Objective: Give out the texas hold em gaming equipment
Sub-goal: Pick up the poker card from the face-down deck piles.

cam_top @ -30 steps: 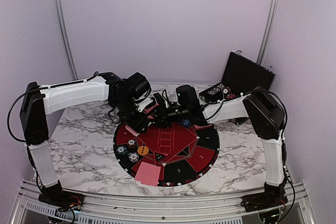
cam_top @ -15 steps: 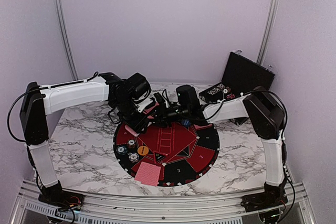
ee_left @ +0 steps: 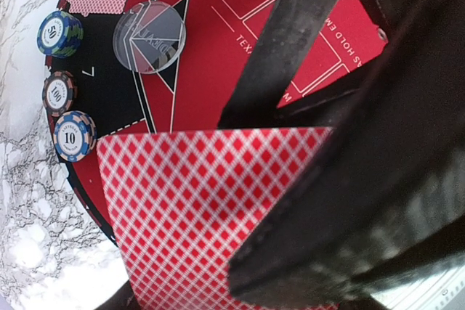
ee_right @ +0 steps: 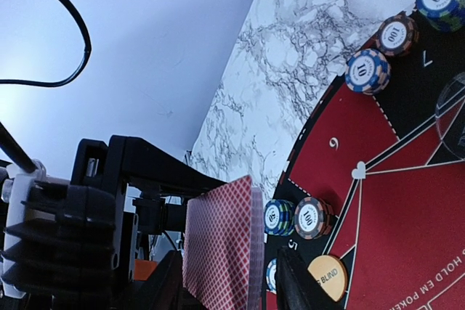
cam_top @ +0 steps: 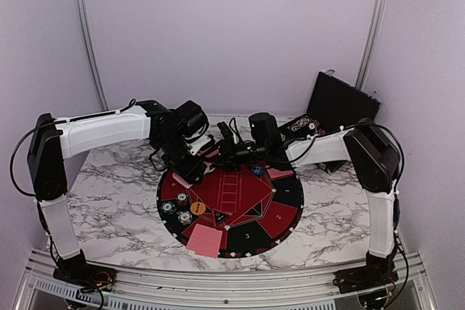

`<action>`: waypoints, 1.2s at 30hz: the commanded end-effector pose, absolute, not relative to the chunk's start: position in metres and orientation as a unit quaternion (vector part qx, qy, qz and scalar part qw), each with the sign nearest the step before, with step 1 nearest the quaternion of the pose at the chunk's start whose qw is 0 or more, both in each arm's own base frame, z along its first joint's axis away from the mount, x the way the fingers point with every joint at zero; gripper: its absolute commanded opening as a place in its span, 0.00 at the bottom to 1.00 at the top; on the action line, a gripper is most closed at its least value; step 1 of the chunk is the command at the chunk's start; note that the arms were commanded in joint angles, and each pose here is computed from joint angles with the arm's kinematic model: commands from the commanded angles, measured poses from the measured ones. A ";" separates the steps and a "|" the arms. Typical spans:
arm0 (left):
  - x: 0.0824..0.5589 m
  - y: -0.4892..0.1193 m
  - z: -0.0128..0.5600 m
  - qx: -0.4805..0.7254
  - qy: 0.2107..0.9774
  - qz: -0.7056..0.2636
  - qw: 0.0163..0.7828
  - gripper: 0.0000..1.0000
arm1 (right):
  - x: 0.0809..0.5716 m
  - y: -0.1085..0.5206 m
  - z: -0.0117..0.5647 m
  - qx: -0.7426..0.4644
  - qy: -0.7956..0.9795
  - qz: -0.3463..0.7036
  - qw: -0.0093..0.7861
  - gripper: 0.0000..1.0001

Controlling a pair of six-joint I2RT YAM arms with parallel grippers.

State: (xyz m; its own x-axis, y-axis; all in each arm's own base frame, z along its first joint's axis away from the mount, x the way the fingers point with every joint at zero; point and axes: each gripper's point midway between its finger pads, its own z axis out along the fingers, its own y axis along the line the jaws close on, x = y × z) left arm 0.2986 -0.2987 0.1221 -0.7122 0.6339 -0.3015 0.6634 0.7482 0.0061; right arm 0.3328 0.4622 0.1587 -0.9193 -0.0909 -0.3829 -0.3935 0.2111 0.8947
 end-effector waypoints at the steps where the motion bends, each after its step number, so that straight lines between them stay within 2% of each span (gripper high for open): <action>1: 0.297 -0.294 0.127 0.351 0.924 -0.048 0.146 0.27 | 0.337 0.456 0.181 -0.158 0.759 0.614 0.150 0.42; 16: 0.298 -0.291 0.122 0.347 0.926 -0.043 0.141 0.27 | 0.328 0.450 0.186 -0.157 0.755 0.620 0.147 0.27; 36: 0.299 -0.290 0.122 0.346 0.927 -0.041 0.142 0.27 | 0.327 0.455 0.165 -0.148 0.764 0.615 0.123 0.23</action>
